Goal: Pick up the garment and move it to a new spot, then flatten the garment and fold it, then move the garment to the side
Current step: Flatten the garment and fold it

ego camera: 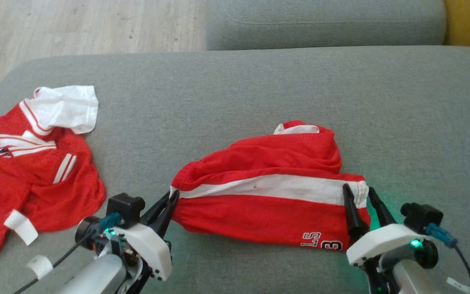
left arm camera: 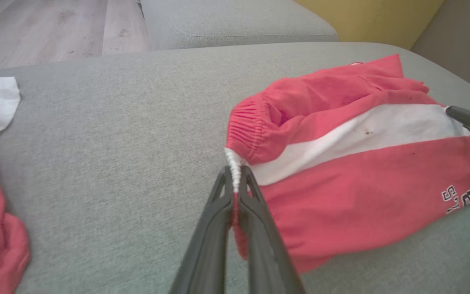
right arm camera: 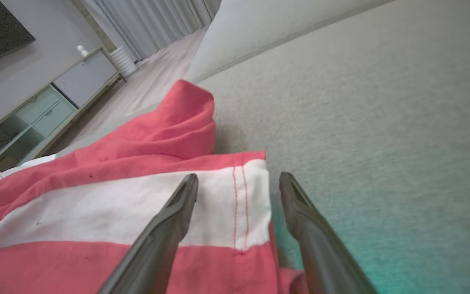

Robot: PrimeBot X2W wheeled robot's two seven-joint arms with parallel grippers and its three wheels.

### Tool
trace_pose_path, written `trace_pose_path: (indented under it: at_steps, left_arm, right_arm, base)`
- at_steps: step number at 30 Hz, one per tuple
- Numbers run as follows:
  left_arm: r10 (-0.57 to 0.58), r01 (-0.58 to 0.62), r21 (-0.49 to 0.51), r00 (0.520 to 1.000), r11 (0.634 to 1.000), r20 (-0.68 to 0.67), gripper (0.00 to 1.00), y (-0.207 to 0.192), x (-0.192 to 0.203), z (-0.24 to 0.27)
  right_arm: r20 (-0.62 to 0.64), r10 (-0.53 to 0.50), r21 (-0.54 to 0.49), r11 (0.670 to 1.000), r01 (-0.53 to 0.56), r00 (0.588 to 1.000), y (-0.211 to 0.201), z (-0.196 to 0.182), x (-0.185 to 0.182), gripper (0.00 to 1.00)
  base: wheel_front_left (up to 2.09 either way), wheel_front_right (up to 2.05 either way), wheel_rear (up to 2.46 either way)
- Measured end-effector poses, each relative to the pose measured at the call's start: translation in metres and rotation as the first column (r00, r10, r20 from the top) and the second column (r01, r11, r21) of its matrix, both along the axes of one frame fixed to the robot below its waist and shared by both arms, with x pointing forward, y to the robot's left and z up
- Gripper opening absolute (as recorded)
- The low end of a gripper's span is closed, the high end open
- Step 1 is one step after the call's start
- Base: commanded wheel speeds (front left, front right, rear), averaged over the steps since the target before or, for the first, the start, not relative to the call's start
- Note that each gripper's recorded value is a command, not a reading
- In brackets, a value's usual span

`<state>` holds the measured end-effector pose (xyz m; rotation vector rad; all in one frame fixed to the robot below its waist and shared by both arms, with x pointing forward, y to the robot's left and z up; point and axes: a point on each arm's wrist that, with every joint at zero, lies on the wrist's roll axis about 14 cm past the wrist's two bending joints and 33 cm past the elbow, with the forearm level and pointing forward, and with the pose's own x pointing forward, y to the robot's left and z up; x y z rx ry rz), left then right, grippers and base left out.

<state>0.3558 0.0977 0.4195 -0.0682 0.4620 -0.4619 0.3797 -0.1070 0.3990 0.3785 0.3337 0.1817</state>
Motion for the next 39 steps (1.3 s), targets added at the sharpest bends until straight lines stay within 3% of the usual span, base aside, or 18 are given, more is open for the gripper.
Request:
trace_pose_path:
  at_steps: [6,13,16,17,18,19,25,31,36,39]
  left_arm:
    - [0.037,-0.037,0.016,0.999,0.999,-0.003,0.0,0.013,-0.001,-0.005]
    - [0.048,-0.048,0.018,0.999,0.999,-0.003,0.0,0.015,-0.001,-0.009]
    - [0.046,-0.046,0.014,0.999,0.999,-0.001,0.0,0.013,-0.001,-0.01]
    - [0.046,-0.046,0.014,0.999,0.999,-0.001,0.0,0.013,-0.001,-0.01]
    - [0.045,-0.045,0.014,0.999,0.999,-0.001,0.0,0.013,0.0,-0.01]
    - [0.044,-0.044,0.015,0.999,0.999,-0.002,0.0,0.012,0.0,-0.01]
    - [0.035,-0.035,-0.001,0.999,0.999,0.038,0.0,0.008,0.006,-0.001]
    - [-0.003,0.014,-0.071,0.989,0.997,0.146,0.0,-0.011,0.033,0.037]
    - [-0.061,0.101,-0.117,0.951,0.988,0.303,0.0,-0.03,0.092,0.11]
    - [-0.121,0.179,-0.107,0.907,0.978,0.404,0.0,-0.048,0.134,0.165]
  right_arm:
    - [-0.076,0.053,0.026,0.998,-0.052,0.996,0.011,-0.011,-0.006,1.0]
    - [-0.059,0.06,0.009,0.998,-0.059,0.996,0.006,-0.008,-0.005,0.98]
    - [-0.062,0.079,0.03,0.997,-0.078,0.995,0.013,-0.007,-0.008,0.66]
    - [-0.062,0.079,0.03,0.997,-0.078,0.995,0.013,-0.007,-0.008,0.45]
    - [-0.058,0.085,0.033,0.996,-0.084,0.995,0.015,-0.006,-0.008,0.14]
    - [-0.055,0.091,0.029,0.996,-0.09,0.994,0.016,-0.005,-0.008,0.0]
    - [0.0,0.075,0.024,0.997,-0.075,0.997,0.006,0.008,-0.002,0.0]
    - [0.146,-0.014,0.008,1.0,0.013,0.989,-0.031,0.046,0.02,0.0]
    - [0.349,-0.042,-0.057,0.996,0.066,0.936,-0.066,0.124,0.075,0.0]
    - [0.503,-0.041,-0.106,0.988,0.108,0.863,-0.085,0.194,0.12,0.0]
  base:
    - [0.0,0.0,0.0]
    - [0.0,0.0,0.0]
    - [0.0,0.0,0.0]
    - [0.0,0.0,0.0]
    - [0.0,0.0,0.0]
    - [0.0,0.0,0.0]
    - [0.0,0.0,0.0]
    - [0.0,0.0,0.0]
    - [0.0,0.0,0.0]
    - [0.0,0.0,0.0]
